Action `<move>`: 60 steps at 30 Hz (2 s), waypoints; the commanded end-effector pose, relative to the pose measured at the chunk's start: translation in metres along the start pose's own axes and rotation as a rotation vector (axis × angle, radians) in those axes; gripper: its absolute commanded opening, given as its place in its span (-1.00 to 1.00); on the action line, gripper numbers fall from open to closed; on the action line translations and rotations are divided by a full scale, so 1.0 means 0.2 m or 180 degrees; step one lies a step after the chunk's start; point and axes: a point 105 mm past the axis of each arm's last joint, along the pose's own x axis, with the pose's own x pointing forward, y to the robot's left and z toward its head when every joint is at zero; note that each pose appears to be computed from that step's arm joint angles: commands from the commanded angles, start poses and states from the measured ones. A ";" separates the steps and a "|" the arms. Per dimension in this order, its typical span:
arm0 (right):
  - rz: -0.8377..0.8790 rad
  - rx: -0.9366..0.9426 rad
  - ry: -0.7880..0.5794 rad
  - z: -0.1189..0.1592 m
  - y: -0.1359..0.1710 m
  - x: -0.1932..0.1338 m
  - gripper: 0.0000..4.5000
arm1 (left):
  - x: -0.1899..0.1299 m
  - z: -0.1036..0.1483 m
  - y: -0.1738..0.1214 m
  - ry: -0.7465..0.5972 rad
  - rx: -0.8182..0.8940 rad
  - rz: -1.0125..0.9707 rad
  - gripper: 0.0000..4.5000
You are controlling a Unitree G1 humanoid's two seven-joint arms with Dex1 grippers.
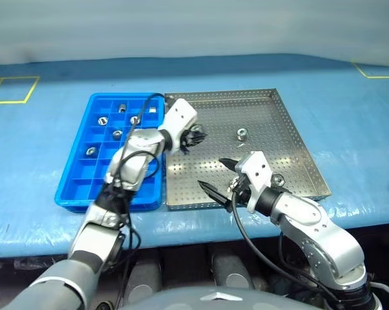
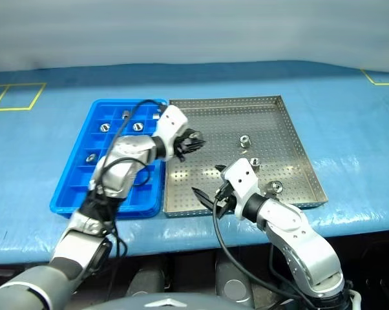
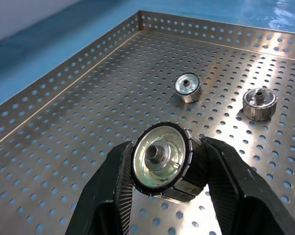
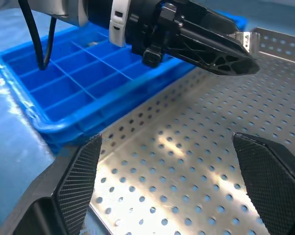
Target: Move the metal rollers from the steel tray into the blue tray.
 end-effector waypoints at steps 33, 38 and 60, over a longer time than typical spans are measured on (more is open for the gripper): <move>0.0090 -0.0141 0.0102 -0.03 -0.04 0.15 1.00 | -0.70 -0.39 0.25 0.0599 -0.0759 0.2139 0.55; -0.0157 -0.0160 0.0130 -0.03 -0.09 0.11 1.00 | -0.54 -0.19 0.14 -0.0011 -0.0763 0.1423 0.55; -0.1574 -0.0511 0.1079 -0.12 -0.24 -0.35 1.00 | 0.37 -0.13 -0.64 0.0396 0.0151 -0.1852 0.55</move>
